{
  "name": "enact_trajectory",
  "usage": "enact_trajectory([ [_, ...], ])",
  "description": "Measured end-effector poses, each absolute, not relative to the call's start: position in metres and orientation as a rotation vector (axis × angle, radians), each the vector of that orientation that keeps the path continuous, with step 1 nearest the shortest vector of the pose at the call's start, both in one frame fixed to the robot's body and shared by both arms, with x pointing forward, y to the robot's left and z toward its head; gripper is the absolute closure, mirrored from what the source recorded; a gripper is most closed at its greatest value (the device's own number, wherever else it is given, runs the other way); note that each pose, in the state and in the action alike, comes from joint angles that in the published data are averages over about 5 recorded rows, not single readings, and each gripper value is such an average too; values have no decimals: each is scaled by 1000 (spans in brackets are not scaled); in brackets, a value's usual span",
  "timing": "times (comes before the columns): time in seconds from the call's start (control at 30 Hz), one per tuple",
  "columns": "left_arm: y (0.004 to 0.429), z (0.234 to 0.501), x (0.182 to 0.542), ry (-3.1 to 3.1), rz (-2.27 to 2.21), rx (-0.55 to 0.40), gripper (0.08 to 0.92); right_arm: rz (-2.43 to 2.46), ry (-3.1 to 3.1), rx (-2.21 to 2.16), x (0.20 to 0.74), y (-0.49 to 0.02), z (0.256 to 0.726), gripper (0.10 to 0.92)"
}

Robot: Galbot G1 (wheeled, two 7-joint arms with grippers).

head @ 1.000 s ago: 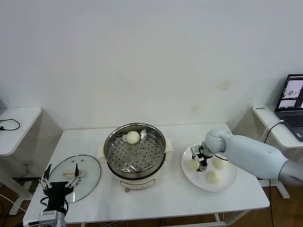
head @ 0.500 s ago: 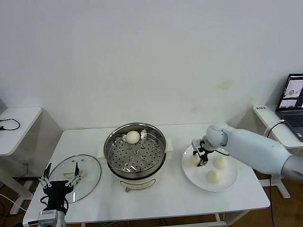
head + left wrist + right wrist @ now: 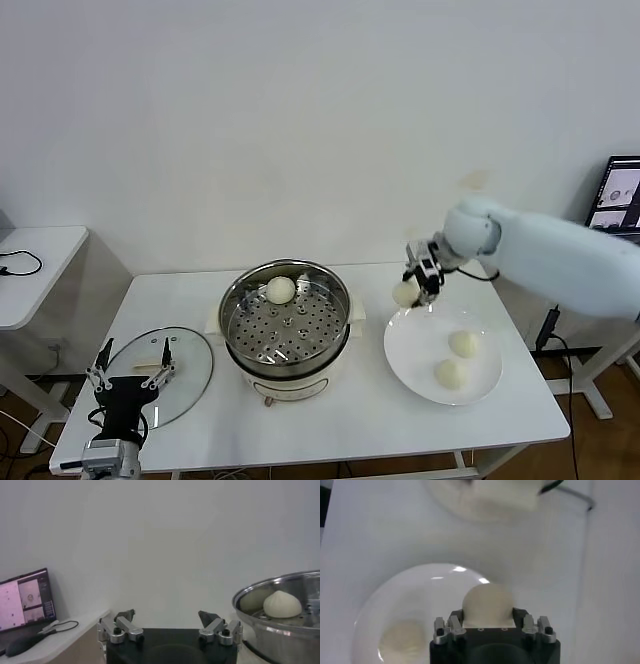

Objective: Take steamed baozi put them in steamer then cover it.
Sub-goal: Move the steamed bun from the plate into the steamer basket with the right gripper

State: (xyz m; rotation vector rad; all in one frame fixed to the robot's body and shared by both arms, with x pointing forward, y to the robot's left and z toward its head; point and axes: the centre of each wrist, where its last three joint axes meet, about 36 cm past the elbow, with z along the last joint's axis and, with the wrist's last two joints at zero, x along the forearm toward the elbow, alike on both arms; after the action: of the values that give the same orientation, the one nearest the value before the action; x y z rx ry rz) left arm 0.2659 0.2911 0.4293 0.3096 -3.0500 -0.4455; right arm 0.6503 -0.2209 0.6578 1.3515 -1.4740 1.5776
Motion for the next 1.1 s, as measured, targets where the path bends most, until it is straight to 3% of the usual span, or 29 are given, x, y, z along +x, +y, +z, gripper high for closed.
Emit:
enact_trajectory([
  [0.2,294,430,267,-3048,-446,314,177,1585,-1525,1394,650,-172,692,395],
  [0.4,296,431,267,-3048,-449,319,177,1565,-1539,1454,648,-110,695,394],
  [1.1,300,436,264,-3055,-438,356,177,1468,-1483,1519,633,51,611,394],
])
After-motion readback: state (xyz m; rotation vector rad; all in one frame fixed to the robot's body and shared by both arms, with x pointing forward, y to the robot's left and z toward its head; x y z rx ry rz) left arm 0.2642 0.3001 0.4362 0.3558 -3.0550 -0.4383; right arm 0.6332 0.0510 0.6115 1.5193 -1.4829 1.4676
